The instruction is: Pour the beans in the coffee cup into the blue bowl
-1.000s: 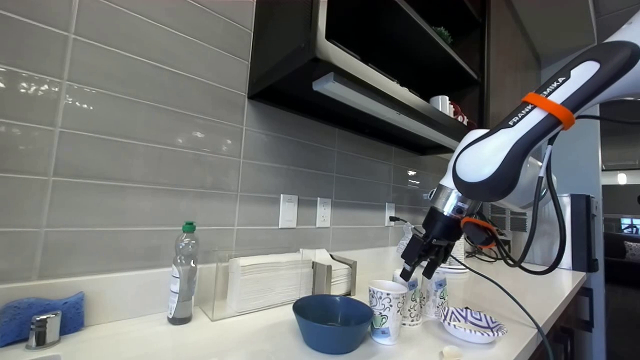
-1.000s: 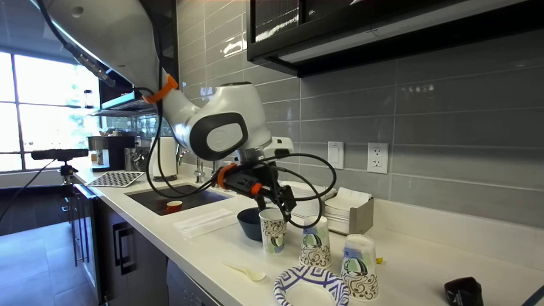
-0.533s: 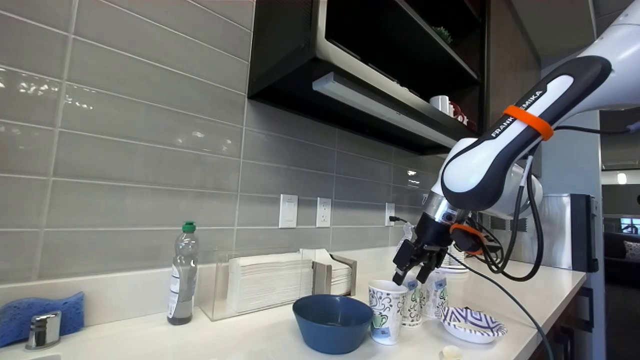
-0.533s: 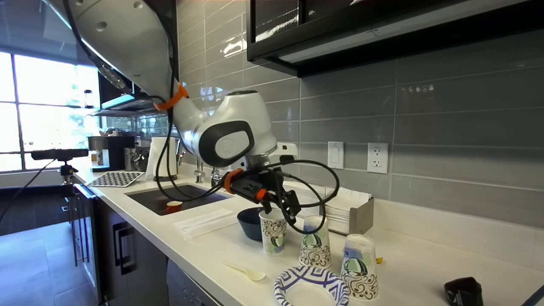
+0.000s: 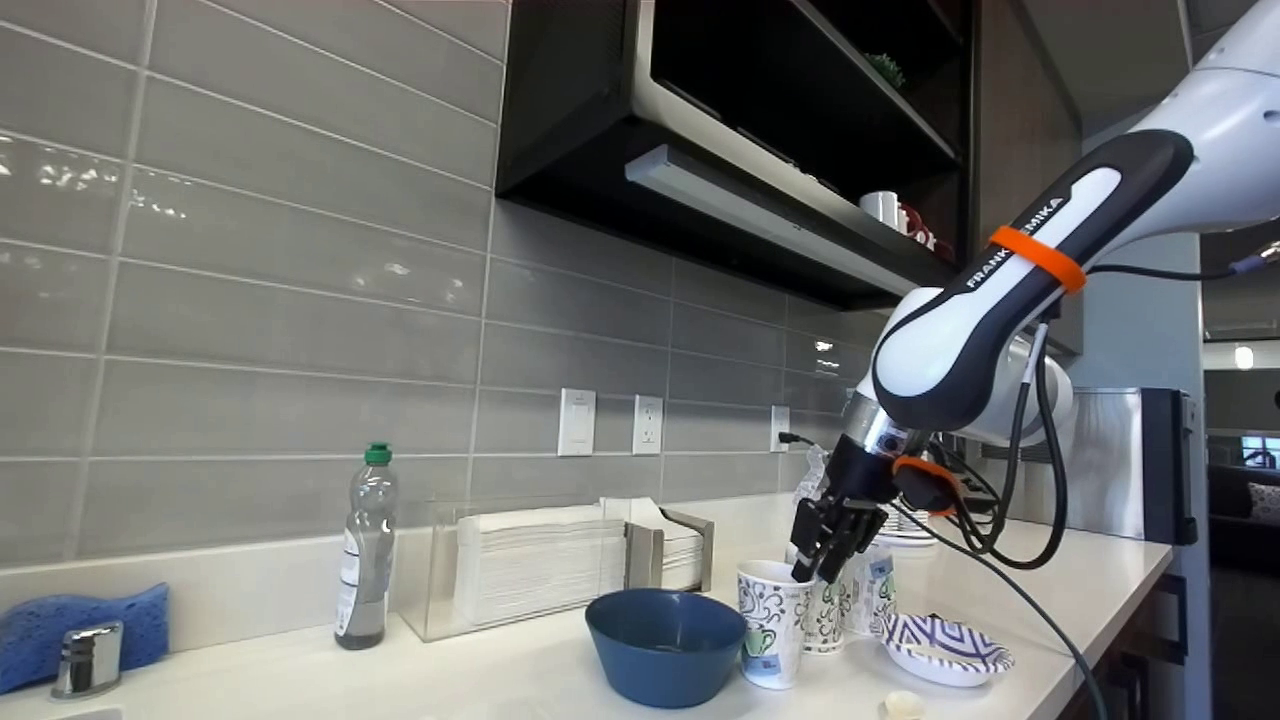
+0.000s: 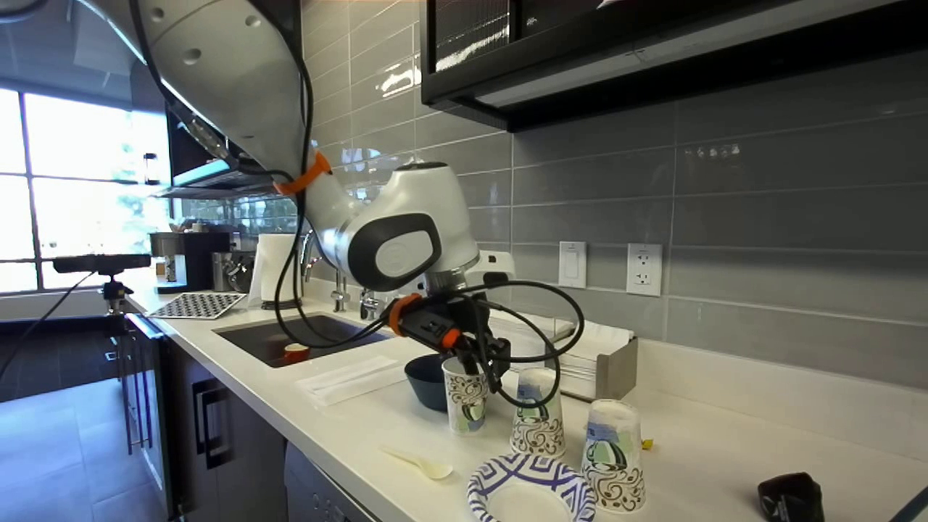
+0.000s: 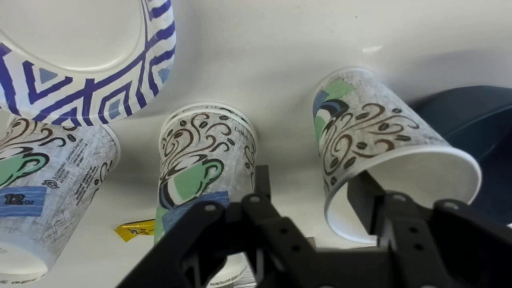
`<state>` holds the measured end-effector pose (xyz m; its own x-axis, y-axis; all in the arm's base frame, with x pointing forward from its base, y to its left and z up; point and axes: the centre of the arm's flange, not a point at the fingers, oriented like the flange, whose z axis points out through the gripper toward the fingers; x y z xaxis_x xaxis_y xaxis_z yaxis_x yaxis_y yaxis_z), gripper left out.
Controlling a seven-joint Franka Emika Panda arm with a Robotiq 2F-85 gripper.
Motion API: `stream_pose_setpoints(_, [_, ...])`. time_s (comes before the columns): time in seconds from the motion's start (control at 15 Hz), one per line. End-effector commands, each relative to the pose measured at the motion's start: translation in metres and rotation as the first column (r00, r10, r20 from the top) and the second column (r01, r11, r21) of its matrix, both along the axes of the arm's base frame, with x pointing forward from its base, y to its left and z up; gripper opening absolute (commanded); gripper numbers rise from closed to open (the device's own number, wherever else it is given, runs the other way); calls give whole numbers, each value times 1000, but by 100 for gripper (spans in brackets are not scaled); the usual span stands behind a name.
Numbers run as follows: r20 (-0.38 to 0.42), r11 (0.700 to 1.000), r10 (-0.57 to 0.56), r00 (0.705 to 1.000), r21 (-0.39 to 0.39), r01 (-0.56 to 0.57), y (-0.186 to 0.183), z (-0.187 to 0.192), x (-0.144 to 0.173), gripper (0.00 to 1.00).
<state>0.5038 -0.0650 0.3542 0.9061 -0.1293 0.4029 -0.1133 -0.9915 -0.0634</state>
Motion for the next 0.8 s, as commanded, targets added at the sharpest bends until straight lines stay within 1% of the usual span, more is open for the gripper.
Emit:
stream_pose_setpoints(0.0, [11, 999, -31, 999, 16, 31, -4, -3, 10, 24])
stream_pose_setpoints(0.2, [10, 999, -37, 999, 15, 37, -6, -3, 11, 2])
stream_pose_setpoints(0.27, [11, 999, -40, 999, 16, 39, -6, -3, 11, 0])
stream_pose_setpoints(0.53, [25, 999, -37, 999, 28, 37, -6, 2, 11, 1])
stream_pose_setpoints(0.73, [51, 999, -31, 998, 27, 30, -6, 12, 7, 1])
